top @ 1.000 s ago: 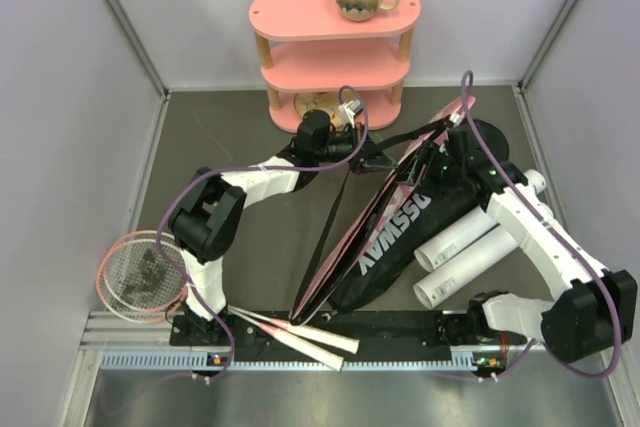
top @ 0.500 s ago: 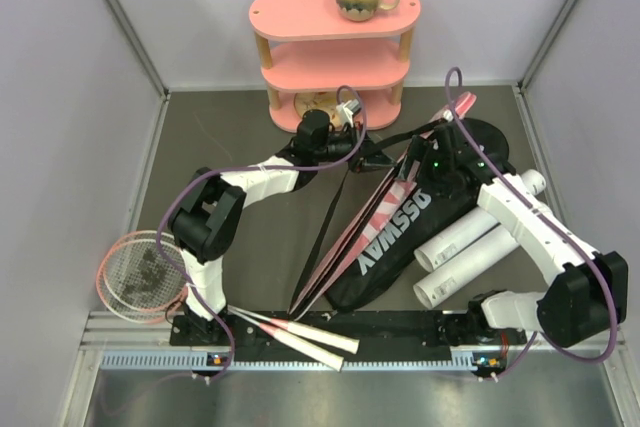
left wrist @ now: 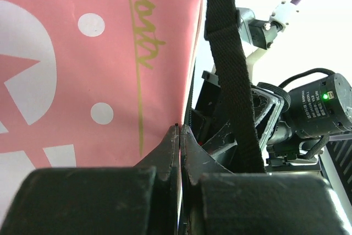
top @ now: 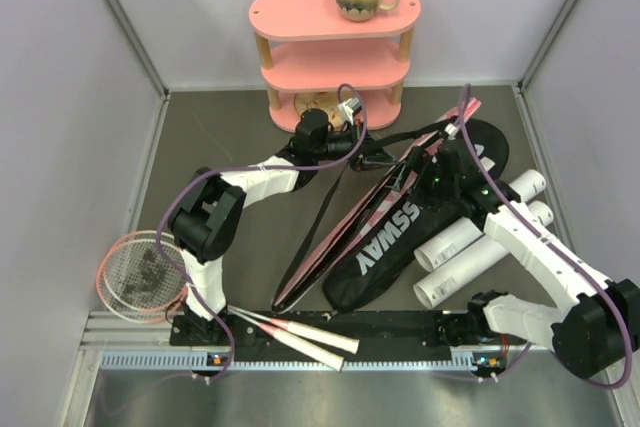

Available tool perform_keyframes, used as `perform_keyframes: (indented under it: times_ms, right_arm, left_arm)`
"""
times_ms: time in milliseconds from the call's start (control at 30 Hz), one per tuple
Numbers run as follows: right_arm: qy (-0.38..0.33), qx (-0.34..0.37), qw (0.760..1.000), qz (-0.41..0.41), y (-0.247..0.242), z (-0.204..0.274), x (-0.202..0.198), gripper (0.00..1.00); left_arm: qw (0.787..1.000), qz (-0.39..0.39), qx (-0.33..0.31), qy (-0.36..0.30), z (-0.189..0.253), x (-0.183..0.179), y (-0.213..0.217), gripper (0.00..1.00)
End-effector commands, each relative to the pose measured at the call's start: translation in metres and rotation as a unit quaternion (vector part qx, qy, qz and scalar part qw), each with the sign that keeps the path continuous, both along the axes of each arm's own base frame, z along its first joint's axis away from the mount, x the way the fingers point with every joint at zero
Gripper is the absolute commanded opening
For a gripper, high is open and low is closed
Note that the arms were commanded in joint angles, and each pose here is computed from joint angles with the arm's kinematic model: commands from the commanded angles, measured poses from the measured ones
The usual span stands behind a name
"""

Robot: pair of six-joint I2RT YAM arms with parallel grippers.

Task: Pack up the badminton gear
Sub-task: Open the racket bag at the center of the board.

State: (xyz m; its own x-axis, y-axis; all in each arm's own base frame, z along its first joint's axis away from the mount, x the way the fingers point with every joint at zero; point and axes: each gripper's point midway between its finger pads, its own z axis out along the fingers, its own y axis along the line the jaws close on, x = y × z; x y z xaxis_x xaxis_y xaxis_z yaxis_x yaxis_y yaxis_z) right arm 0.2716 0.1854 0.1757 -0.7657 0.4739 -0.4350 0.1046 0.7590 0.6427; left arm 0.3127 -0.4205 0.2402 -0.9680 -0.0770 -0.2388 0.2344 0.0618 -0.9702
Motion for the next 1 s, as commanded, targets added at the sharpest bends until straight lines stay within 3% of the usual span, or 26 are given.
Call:
perform_keyframes:
  times_ms: [0,133,233,267,333,367,433,600,700,767,833,867,900,967]
  right_arm:
    - [-0.023,0.004,1.0,-0.015,0.007,0.009,0.015,0.79]
    - [-0.034,-0.062,0.996,-0.062,-0.022,0.009,0.03,0.68]
    - [-0.065,-0.095,0.99,-0.076,-0.044,0.02,0.041,0.54]
    - [-0.072,-0.109,0.989,-0.074,-0.05,0.022,0.043,0.44]
    - [-0.08,-0.117,0.987,-0.078,-0.057,0.029,0.048,0.37]
    - [-0.082,-0.13,0.985,-0.073,-0.063,0.029,0.049,0.19]
    - [-0.097,-0.151,0.981,-0.079,-0.072,0.042,0.051,0.0]
    - [-0.106,-0.193,0.974,-0.048,-0.082,0.072,0.038,0.0]
    - [-0.087,-0.228,0.969,-0.03,-0.09,0.076,0.03,0.0]
    - [-0.075,-0.255,0.964,-0.022,-0.095,0.073,0.031,0.0]
    - [-0.064,-0.27,0.96,-0.016,-0.1,0.072,0.034,0.0]
    - [-0.06,-0.279,0.958,-0.01,-0.102,0.067,0.038,0.0]
    - [-0.046,-0.286,0.957,-0.004,-0.101,0.058,0.042,0.0]
    - [-0.041,-0.296,0.954,0.0,-0.102,0.05,0.05,0.0]
  left_arm:
    - [0.998,-0.016,-0.042,-0.047,0.037,-0.01,-0.001,0.0]
    - [0.998,-0.018,-0.037,-0.051,0.035,-0.011,0.0,0.0]
    - [0.998,-0.018,-0.035,-0.049,0.034,-0.013,0.0,0.0]
    - [0.998,-0.017,-0.035,-0.049,0.034,-0.012,0.0,0.0]
    - [0.998,-0.018,-0.037,-0.05,0.036,-0.012,0.0,0.0]
    - [0.998,-0.017,-0.037,-0.05,0.037,-0.011,0.0,0.0]
    - [0.998,-0.017,-0.04,-0.051,0.041,-0.01,-0.001,0.0]
    - [0.998,-0.009,-0.032,-0.05,0.039,-0.003,-0.007,0.0]
    - [0.999,0.006,0.0,-0.048,0.015,0.008,-0.01,0.0]
    - [0.998,0.017,0.063,-0.024,-0.018,0.014,-0.007,0.21]
    - [0.988,0.036,0.118,-0.092,-0.025,0.024,0.005,0.41]
    - [0.981,0.046,0.167,-0.083,-0.039,0.021,0.019,0.45]
    - [0.966,0.076,0.217,-0.119,-0.052,0.031,0.036,0.51]
    - [0.947,0.116,0.251,-0.162,-0.035,0.034,0.067,0.56]
